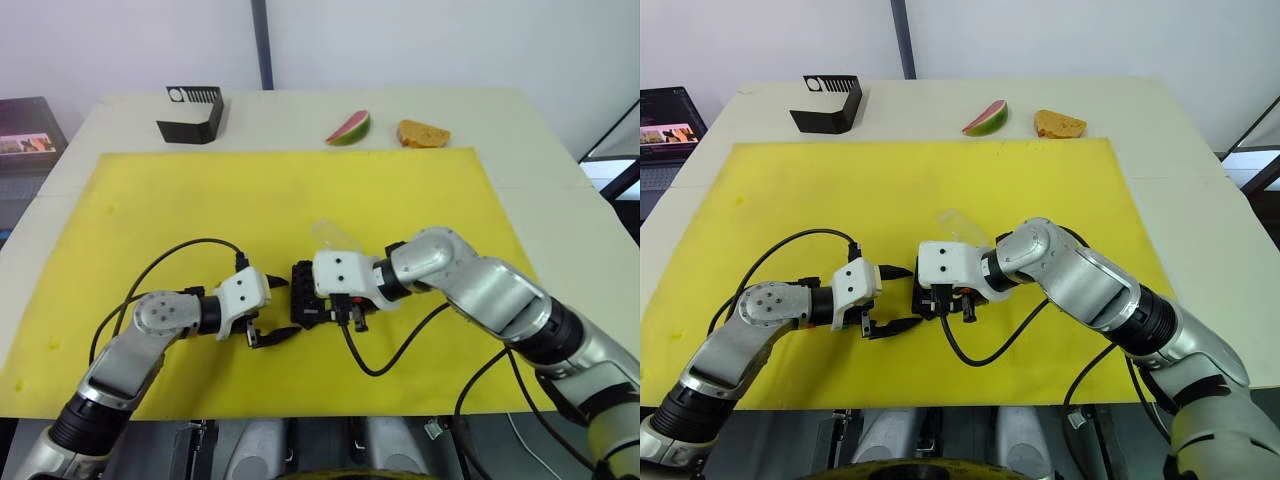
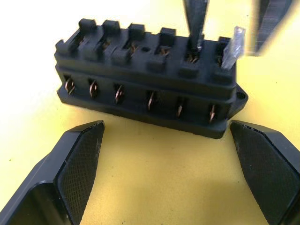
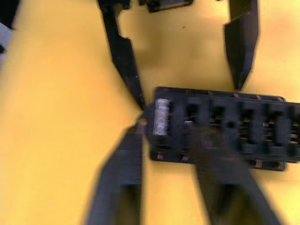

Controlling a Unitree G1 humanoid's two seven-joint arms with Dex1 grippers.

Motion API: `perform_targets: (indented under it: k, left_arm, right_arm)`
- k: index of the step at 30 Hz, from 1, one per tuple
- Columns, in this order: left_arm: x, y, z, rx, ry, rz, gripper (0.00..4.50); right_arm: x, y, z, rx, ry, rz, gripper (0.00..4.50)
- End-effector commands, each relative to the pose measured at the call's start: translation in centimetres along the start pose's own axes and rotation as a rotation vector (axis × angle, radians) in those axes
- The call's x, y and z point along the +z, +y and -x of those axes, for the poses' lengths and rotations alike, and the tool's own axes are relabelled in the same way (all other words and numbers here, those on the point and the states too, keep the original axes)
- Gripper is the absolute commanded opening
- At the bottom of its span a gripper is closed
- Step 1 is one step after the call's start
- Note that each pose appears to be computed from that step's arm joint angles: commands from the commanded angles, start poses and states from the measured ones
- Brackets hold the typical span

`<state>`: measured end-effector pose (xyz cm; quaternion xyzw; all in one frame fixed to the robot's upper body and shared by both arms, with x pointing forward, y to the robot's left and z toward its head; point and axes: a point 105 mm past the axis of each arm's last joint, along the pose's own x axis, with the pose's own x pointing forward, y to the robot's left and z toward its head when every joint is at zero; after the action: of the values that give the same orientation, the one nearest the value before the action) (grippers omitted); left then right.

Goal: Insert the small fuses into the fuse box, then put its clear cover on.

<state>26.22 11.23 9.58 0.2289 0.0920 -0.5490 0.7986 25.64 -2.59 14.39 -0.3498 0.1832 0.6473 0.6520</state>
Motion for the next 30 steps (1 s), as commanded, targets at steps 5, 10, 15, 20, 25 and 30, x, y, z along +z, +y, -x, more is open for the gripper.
perform_targets:
  k: [5, 10, 15, 20, 25, 30]
  left_arm:
    - [0.4, -0.4, 0.0, -0.013, -0.008, -0.016, 4.5]
    - [0.4, -0.3, 0.0, -0.013, -0.007, -0.017, 4.5]
    - [0.3, -0.2, 0.2, -0.009, -0.004, -0.011, 4.5]
    - [0.3, 0.2, 0.7, 0.006, -0.003, 0.0, 4.5]
    - [0.6, 0.7, 1.2, 0.025, -0.016, 0.016, 4.5]
    - [0.8, 1.0, 1.3, 0.029, -0.022, 0.017, 4.5]
  right_arm:
    - [1.2, -0.6, 1.0, -0.024, -0.06, -0.038, 2.32]
    - [2.1, -1.0, 1.8, -0.031, -0.13, -0.037, 2.32]
    - [3.2, -1.3, 2.7, -0.042, -0.268, -0.031, 1.78]
    - [1.9, -1.7, 1.8, -0.063, -0.322, -0.071, 0.06]
    - [1.1, -1.1, 1.1, -0.04, -0.34, -0.094, 0.06]
    - [0.3, -0.3, 0.7, -0.004, -0.308, -0.113, 0.06]
